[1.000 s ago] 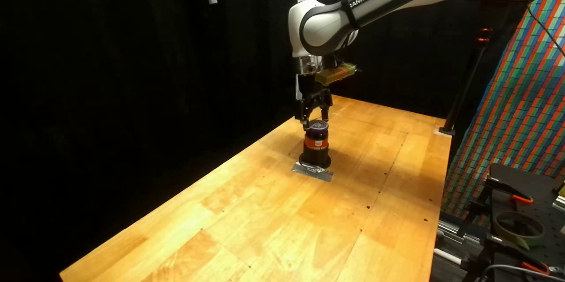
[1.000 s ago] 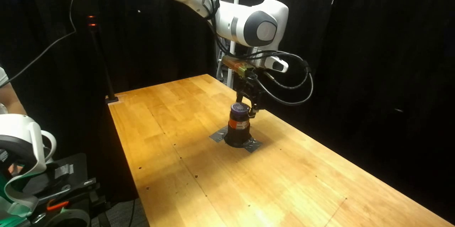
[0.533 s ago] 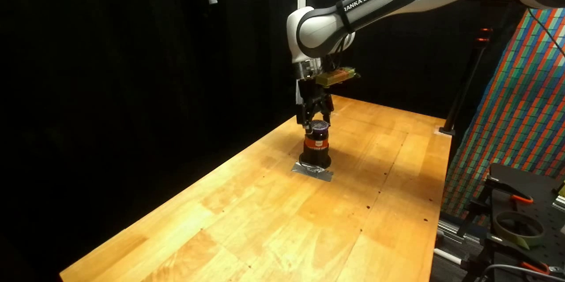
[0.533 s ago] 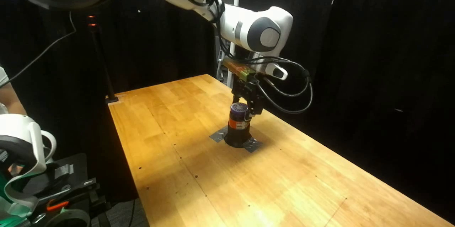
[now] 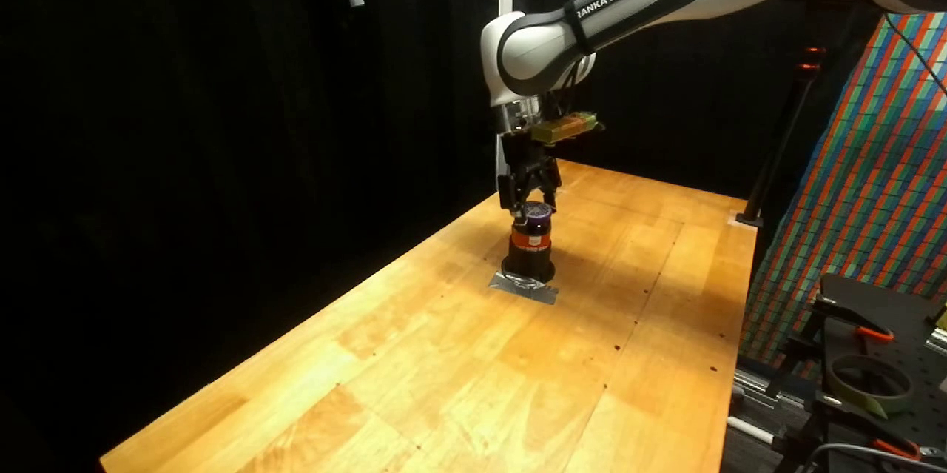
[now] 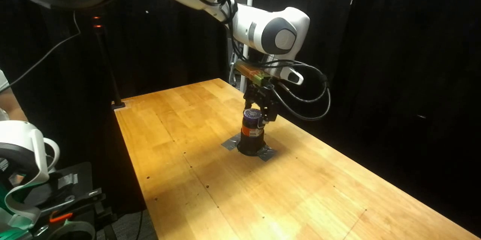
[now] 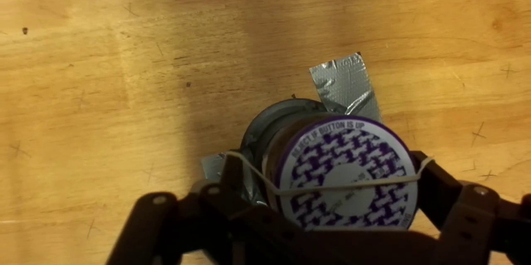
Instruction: Put the rubber band around the black cup.
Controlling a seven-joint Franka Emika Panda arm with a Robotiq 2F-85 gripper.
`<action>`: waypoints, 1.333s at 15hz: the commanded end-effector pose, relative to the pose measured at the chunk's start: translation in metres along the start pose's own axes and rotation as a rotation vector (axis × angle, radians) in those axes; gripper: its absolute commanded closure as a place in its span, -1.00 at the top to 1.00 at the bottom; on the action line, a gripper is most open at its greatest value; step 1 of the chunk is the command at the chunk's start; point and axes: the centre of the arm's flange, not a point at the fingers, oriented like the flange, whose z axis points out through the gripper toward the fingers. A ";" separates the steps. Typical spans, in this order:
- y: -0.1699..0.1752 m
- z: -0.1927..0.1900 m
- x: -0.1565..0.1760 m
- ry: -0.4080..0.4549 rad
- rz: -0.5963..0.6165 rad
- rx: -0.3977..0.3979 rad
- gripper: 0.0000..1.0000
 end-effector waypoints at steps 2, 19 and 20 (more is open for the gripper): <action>0.006 0.006 -0.031 -0.051 -0.032 0.017 1.00; -0.003 0.045 -0.097 0.159 0.018 0.011 -0.30; -0.003 0.045 -0.103 0.180 0.022 0.012 -0.47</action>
